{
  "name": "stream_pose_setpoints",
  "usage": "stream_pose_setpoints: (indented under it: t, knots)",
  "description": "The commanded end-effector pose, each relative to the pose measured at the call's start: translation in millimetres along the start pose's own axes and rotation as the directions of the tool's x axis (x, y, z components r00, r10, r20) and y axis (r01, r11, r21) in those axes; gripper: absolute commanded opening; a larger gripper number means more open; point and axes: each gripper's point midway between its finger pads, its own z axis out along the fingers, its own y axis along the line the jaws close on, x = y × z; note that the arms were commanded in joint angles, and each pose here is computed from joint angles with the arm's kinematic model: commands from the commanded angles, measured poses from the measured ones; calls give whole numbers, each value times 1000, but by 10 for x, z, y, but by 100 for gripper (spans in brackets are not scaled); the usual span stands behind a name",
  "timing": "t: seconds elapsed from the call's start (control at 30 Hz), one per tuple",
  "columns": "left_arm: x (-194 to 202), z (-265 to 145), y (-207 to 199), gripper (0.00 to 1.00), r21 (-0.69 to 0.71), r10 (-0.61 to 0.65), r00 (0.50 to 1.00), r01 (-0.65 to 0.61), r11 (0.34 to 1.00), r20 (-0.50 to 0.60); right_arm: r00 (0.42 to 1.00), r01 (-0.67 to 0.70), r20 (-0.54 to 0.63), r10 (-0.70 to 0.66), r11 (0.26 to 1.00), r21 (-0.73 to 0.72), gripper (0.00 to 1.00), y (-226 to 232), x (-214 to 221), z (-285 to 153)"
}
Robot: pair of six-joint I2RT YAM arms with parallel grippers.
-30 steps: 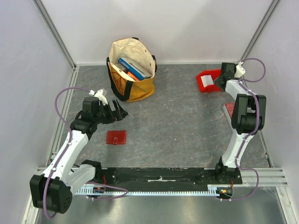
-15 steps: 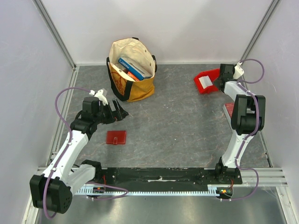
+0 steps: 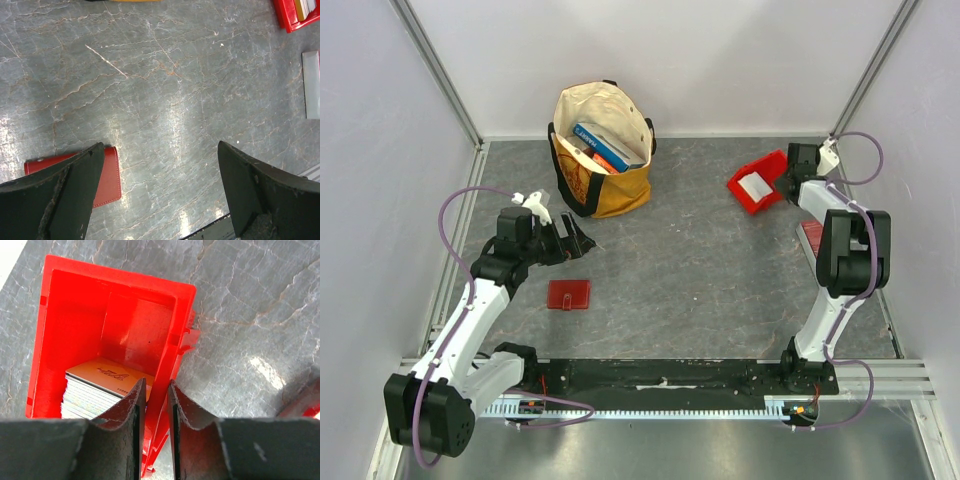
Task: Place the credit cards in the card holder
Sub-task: Move the storage box to the center of the board.
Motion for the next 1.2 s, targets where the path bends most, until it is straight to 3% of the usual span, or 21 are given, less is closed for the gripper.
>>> stream_pose_setpoints:
  t: [0.0,0.53,1.17]
  knots:
    - [-167,-34,-140,99,55,34,999,-36,998,43,998,37,-60,-37,999,1,29,-56,216,-211]
    - [-24,-37,-29,99,6,-7,1000,7,1000,0,994,1,-111,-5,999,-42,28,-27,1003,-866]
    - [401,-204,66,99,19,-210,977,210,978,35,992,-98,-82,92,992,-76,29,4,1831,-1706]
